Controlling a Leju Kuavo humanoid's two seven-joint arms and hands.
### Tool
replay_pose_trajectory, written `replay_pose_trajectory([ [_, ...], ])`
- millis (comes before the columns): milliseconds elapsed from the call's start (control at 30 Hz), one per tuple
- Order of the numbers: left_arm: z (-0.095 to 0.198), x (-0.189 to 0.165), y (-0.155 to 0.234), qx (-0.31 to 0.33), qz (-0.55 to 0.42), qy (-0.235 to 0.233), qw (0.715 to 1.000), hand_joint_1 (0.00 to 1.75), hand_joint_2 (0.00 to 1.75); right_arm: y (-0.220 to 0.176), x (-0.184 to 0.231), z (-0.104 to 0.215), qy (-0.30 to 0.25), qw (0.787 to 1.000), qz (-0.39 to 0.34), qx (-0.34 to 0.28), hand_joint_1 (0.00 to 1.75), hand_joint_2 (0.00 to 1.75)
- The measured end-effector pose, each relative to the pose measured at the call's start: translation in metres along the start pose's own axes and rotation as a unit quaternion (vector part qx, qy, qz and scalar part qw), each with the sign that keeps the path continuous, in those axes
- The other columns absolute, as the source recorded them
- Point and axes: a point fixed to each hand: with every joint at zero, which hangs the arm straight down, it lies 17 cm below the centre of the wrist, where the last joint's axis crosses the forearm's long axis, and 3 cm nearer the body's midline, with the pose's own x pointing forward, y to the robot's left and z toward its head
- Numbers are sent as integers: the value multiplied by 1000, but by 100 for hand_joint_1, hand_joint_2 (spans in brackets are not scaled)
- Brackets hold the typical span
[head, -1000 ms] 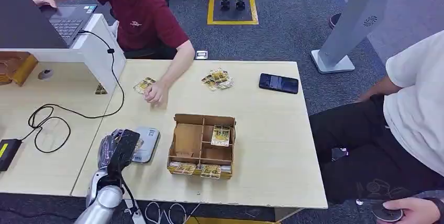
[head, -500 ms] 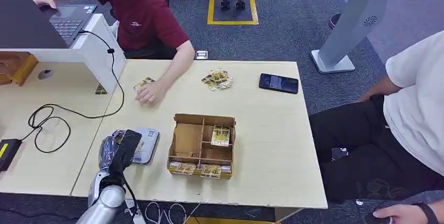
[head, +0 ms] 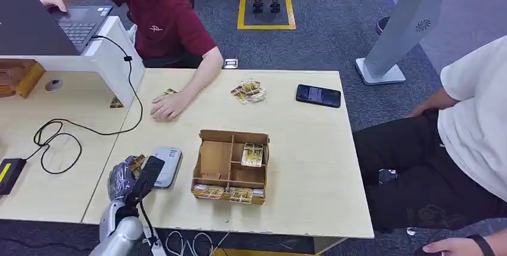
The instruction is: Pass the card to the sensor for recognition and then transmit it.
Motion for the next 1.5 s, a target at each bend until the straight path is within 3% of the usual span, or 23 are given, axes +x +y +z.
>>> replay_pose_trajectory([
  [433,-1,-3,-5,-6,31,5,999,175,175,-1,1,0,-3,1000,4,-1,0,175],
  [667,2,18,-2,-13,89,-21,996,175,175,-1,0,0,-2,1000,3,-2,0,175],
  [833,11,56,12,-19,239,-62,969,175,175,-3,-3,0,3,1000,-4,-7,0,175],
  [1067,16,110,64,27,303,-142,942,175,175,-2,-5,1,8,1000,-8,-9,0,175],
  [1367,30,157,117,100,305,-233,918,175,175,3,-1,2,6,1000,-9,-5,0,175],
  [1500,41,178,144,184,199,-288,919,175,175,7,3,3,0,1000,-1,4,0,175],
])
